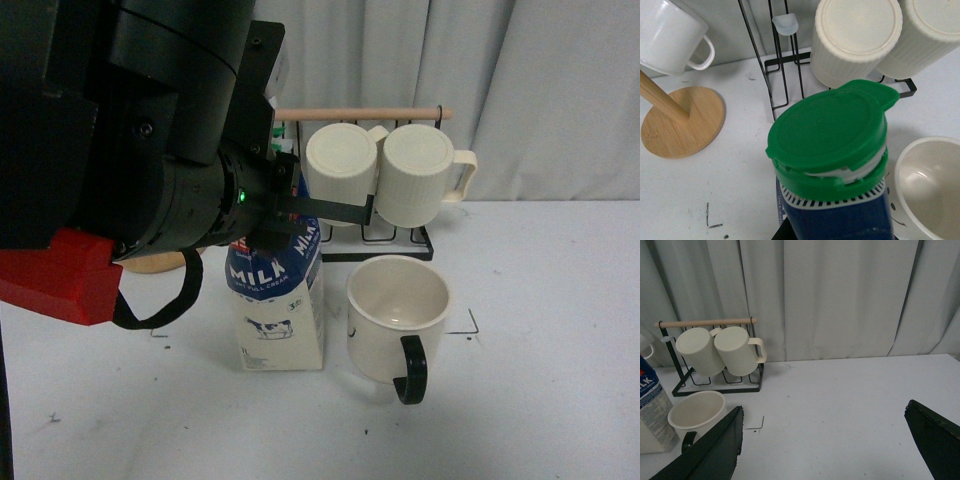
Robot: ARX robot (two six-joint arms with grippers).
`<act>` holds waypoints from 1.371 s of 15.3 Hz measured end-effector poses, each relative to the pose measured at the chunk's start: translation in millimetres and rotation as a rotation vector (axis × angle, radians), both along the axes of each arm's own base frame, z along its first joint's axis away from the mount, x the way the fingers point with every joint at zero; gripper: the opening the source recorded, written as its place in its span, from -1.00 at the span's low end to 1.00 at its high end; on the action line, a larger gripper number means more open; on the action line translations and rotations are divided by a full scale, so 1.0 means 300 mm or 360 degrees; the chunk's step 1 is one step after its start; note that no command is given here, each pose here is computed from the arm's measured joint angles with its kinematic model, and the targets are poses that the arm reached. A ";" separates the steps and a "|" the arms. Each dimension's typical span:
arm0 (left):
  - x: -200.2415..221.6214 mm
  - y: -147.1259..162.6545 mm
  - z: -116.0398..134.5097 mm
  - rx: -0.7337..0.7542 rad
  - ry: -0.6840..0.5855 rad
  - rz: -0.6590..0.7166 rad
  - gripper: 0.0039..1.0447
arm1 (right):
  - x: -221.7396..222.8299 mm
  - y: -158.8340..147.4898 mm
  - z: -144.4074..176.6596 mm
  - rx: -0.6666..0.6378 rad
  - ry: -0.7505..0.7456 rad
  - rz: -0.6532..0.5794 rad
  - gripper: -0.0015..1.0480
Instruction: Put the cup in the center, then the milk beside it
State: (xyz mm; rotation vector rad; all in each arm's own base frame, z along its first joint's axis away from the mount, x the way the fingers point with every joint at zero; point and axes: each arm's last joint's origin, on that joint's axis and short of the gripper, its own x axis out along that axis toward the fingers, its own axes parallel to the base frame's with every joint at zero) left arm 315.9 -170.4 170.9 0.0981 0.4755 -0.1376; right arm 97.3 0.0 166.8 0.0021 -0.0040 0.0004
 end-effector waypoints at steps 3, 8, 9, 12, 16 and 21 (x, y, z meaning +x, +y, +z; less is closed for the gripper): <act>0.000 -0.022 -0.021 -0.0012 0.0025 0.0004 -0.91 | 0.000 0.000 0.000 0.0000 0.0000 0.0000 0.87; 0.010 -0.049 -0.016 -0.0097 -0.0007 -0.0002 -0.48 | 0.000 0.000 0.000 0.0000 0.0000 0.0000 0.87; 0.018 -0.049 0.003 -0.0129 -0.0028 -0.0003 -0.27 | 0.000 0.000 0.000 0.0000 0.0000 0.0000 0.87; -0.001 -0.011 0.039 -0.0234 -0.0034 0.0017 0.39 | 0.000 0.000 0.000 0.0000 0.0001 0.0000 0.87; -0.133 0.200 0.227 -0.0455 -0.0367 0.0075 0.88 | 0.000 0.000 0.000 0.0000 0.0000 0.0000 0.87; -0.217 0.297 0.281 -0.0441 -0.0494 0.0079 0.86 | 0.000 0.000 0.000 0.0000 0.0000 0.0000 0.87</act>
